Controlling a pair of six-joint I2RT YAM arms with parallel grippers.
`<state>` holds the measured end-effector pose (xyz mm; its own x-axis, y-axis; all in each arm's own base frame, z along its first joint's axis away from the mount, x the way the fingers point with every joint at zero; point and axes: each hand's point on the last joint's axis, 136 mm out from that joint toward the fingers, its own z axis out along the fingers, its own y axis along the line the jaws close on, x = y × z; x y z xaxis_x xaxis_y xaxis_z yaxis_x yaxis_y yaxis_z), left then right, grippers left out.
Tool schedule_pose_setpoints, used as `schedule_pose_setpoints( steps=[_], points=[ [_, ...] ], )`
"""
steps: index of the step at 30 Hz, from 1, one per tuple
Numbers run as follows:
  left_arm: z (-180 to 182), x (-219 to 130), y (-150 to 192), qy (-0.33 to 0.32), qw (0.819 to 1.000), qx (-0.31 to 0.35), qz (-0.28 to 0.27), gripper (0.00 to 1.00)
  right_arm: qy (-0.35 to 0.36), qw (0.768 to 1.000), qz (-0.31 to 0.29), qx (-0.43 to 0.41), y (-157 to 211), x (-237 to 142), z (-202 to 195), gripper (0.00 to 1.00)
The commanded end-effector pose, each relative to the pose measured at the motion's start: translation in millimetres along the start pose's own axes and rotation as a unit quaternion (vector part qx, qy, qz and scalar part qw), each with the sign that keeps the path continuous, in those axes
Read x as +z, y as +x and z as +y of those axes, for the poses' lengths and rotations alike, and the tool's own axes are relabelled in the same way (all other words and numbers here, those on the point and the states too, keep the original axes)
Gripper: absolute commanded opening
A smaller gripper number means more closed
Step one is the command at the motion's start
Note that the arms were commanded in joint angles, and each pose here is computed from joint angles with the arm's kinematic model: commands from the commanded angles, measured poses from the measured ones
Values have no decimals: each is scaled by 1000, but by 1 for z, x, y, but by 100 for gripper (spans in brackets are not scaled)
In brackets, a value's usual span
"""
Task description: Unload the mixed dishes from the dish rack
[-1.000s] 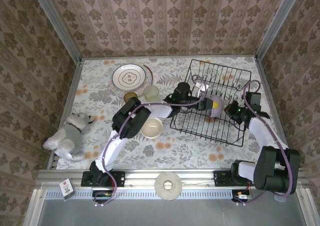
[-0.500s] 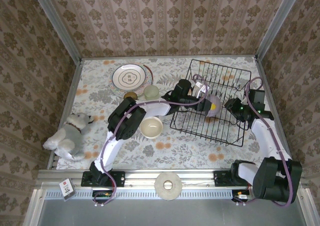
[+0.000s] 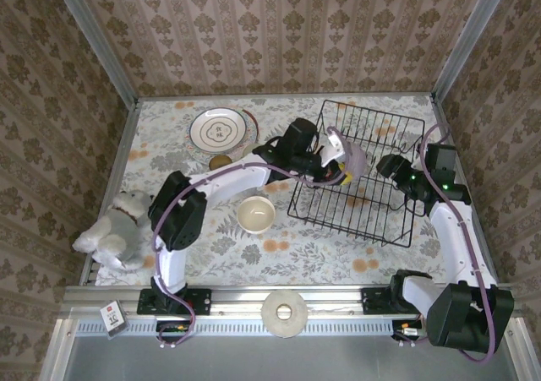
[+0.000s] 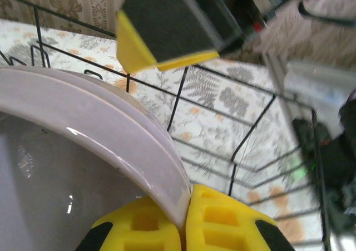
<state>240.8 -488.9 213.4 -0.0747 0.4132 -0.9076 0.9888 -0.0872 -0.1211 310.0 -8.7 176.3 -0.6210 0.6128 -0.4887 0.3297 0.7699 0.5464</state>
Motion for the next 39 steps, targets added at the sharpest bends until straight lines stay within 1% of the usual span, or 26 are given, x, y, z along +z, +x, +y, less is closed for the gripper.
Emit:
schedule_pose_setpoints(
  steps=[1, 3, 6, 9, 13, 16, 19, 25, 27, 28, 29, 37, 39],
  points=[
    [-13, -18, 15, -7, 978, 202, 56, 0, -24, 999, 1, -23, -6, -12, 20, 85],
    [-11, -23, 30, -20, 957, 274, 89, 0, -27, 999, 10, -27, -5, -14, 26, 90],
    [-4, -28, 49, -30, 925, 353, 134, 0, -33, 998, 11, -44, -8, -19, 38, 94],
    [4, -33, 57, -37, 904, 391, 167, 0, -34, 997, 15, -68, -9, -22, 51, 98],
    [13, -36, 64, -42, 872, 443, 203, 0, -28, 991, 39, -126, -1, -18, 74, 100],
    [17, -37, 64, -48, 851, 474, 223, 0, -9, 982, 60, -177, 7, -12, 88, 99],
    [20, -36, 68, -51, 829, 499, 246, 0, 23, 971, 79, -223, 15, -3, 95, 95],
    [19, -32, 71, -48, 809, 519, 273, 0, 75, 950, 98, -288, 27, 10, 101, 83],
    [18, -30, 70, -46, 808, 520, 273, 0, 95, 942, 104, -304, 30, 15, 100, 76],
    [17, -29, 70, -46, 806, 522, 274, 0, 102, 940, 100, -310, 31, 15, 100, 74],
    [17, -28, 70, -46, 805, 523, 275, 0, 115, 936, 110, -315, 34, 22, 96, 72],
    [19, -25, 71, -52, 796, 531, 285, 0, 168, 919, 129, -332, 42, 39, 79, 53],
    [21, -25, 74, -54, 794, 530, 292, 0, 179, 916, 130, -334, 44, 42, 75, 46]
  ],
)
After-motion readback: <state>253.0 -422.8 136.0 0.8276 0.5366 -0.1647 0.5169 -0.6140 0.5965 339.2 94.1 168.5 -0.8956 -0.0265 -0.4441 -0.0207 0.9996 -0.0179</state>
